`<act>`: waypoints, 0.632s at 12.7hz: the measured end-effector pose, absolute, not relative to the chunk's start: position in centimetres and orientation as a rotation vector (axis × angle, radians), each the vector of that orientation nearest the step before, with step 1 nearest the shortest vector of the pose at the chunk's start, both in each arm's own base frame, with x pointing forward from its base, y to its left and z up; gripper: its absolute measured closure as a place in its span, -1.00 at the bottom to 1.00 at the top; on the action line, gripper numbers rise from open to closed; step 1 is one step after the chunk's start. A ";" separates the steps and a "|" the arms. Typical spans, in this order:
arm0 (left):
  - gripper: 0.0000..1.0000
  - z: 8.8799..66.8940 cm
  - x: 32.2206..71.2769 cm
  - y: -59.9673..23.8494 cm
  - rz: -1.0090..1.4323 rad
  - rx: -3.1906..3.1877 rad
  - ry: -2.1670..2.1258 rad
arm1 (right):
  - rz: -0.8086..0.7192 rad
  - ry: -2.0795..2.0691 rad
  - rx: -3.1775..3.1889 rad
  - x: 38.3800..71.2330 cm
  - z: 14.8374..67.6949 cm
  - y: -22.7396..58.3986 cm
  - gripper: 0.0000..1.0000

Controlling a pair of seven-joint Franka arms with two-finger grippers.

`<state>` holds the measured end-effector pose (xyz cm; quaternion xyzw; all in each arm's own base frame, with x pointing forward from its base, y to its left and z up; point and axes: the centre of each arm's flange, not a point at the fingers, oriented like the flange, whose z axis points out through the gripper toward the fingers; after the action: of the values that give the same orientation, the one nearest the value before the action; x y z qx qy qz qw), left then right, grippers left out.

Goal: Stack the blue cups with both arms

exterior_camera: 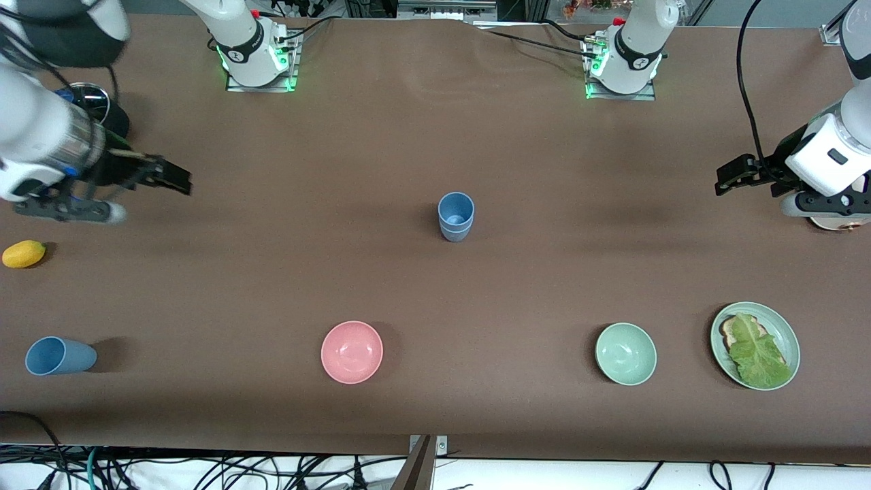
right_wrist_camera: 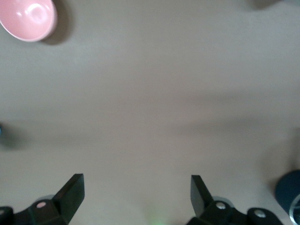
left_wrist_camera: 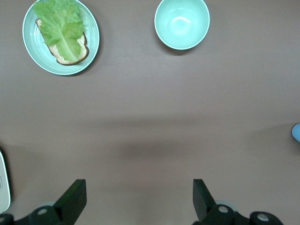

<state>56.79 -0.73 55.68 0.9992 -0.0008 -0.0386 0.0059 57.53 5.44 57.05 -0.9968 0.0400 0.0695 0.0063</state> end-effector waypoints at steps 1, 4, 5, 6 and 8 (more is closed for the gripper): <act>-1.00 55.7 56.8 -0.7 -0.121 3.127 -0.003 | 0.231 0.116 -3.113 56.7 57.7 4.0 -1.00; -1.00 55.7 56.8 -0.7 -0.121 3.127 -0.003 | 0.254 0.068 -3.105 55.6 58.5 2.4 -1.00; -1.00 55.7 56.8 -0.7 -0.121 3.127 -0.003 | 0.256 0.063 -3.105 55.5 58.5 2.3 -1.00; -1.00 55.7 56.8 -0.7 -0.121 3.127 -0.003 | 0.257 0.062 -3.105 55.6 58.5 2.3 -1.00; -1.00 55.7 56.8 -0.8 -0.121 3.127 -0.004 | 0.255 0.064 -3.105 55.6 58.4 2.2 -1.00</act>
<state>56.79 -0.80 55.68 0.9992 -0.0014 -0.0387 0.0059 55.60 2.21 58.44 -0.9963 0.0207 0.0819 0.0125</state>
